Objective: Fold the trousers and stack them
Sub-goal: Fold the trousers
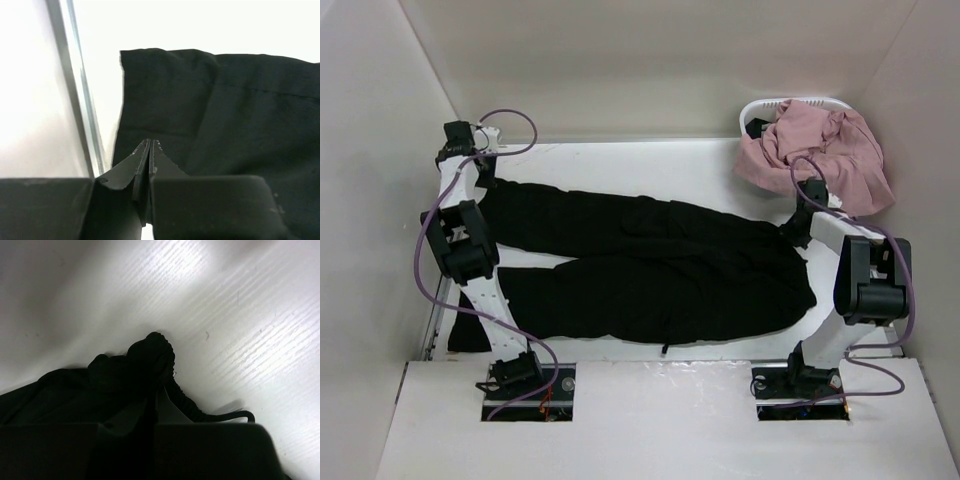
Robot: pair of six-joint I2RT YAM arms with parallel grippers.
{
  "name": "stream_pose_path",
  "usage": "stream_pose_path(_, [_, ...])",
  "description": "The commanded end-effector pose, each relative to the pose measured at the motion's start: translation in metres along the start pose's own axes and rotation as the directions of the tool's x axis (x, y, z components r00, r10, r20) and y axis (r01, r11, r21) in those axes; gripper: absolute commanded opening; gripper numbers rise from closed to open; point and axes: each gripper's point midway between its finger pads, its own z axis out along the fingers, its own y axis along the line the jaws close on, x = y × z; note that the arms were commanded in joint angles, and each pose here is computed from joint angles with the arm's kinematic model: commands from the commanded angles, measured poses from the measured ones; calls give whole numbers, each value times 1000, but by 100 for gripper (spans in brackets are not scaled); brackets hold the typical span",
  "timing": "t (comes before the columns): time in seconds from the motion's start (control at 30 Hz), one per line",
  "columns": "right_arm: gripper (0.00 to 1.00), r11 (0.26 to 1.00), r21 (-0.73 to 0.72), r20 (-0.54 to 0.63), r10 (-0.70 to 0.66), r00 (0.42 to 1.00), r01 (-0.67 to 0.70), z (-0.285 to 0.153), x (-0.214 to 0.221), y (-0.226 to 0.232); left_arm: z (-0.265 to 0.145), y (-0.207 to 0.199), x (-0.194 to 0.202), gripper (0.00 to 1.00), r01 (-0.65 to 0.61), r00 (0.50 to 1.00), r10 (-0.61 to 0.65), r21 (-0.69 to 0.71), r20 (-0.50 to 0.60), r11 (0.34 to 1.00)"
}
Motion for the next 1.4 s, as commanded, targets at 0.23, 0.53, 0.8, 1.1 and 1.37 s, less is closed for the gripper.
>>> stream_pose_path(0.23, [3, 974, -222, 244, 24, 970, 32, -54, -79, 47, -32, 6, -41, 23, -99, 990, 101, -19, 97, 995])
stream_pose_path(0.53, [3, 967, -249, 169, -18, 985, 60, -46, -40, 55, 12, -16, -17, 66, 248, 967, -251, 86, 33, 965])
stream_pose_path(0.8, [3, 958, -257, 186, -82, 979, 129, -60, -29, 72, 38, 17, -33, 66, 468, 866, -466, 34, 180, 883])
stream_pose_path(1.1, [3, 960, -241, 197, -95, 976, 142, -64, -24, 67, 87, 19, -18, 70, 478, 872, -470, -38, 138, 877])
stream_pose_path(1.37, [3, 964, -214, 208, -115, 971, 160, -66, -26, 57, 106, 0, -29, 58, 447, 880, -456, 94, 131, 890])
